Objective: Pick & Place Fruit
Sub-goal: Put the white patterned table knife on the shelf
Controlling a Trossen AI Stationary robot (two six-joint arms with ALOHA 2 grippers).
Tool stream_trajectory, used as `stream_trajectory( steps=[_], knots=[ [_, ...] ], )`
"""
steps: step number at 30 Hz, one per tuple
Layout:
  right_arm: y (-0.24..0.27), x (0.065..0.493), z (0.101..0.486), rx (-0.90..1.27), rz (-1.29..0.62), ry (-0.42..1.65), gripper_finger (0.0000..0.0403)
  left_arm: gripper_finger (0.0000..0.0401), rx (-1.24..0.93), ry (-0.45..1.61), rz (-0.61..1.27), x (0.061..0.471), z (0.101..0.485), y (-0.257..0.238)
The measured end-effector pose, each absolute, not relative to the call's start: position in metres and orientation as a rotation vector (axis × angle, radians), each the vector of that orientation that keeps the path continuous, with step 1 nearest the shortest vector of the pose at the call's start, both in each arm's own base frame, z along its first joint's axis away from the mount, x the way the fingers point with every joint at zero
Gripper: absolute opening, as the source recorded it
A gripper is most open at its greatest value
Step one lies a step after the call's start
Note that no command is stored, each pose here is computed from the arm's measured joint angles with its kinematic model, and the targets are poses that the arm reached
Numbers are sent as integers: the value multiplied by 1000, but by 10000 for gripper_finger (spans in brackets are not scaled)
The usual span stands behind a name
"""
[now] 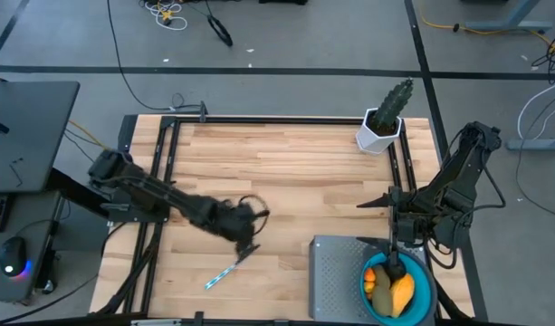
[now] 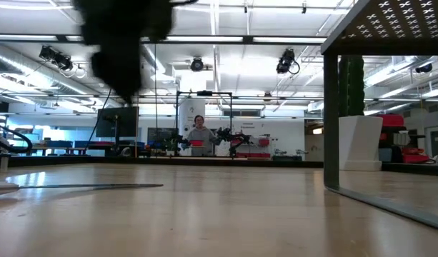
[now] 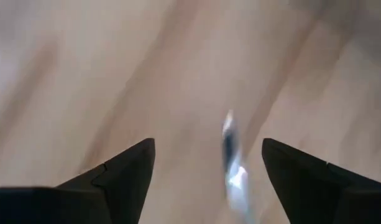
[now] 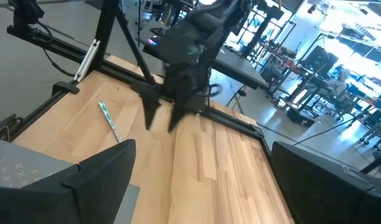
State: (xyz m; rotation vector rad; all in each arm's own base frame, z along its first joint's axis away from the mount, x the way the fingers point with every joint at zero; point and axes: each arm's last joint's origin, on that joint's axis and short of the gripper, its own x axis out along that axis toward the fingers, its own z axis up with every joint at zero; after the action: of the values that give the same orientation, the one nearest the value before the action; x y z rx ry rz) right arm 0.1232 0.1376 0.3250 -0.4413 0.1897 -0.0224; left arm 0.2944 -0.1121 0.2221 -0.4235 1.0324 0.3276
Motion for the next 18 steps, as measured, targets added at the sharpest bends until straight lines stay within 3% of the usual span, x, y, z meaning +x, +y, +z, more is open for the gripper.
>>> stream_trajectory(
  steps=[7,18],
  knots=[
    [138,123,325,-440,-23,190,387,262,-481,1264,436,262,208,-139],
    [136,123,323,-465,-31,202,387,237,-767,1444,413,270,185,-159]
  ],
)
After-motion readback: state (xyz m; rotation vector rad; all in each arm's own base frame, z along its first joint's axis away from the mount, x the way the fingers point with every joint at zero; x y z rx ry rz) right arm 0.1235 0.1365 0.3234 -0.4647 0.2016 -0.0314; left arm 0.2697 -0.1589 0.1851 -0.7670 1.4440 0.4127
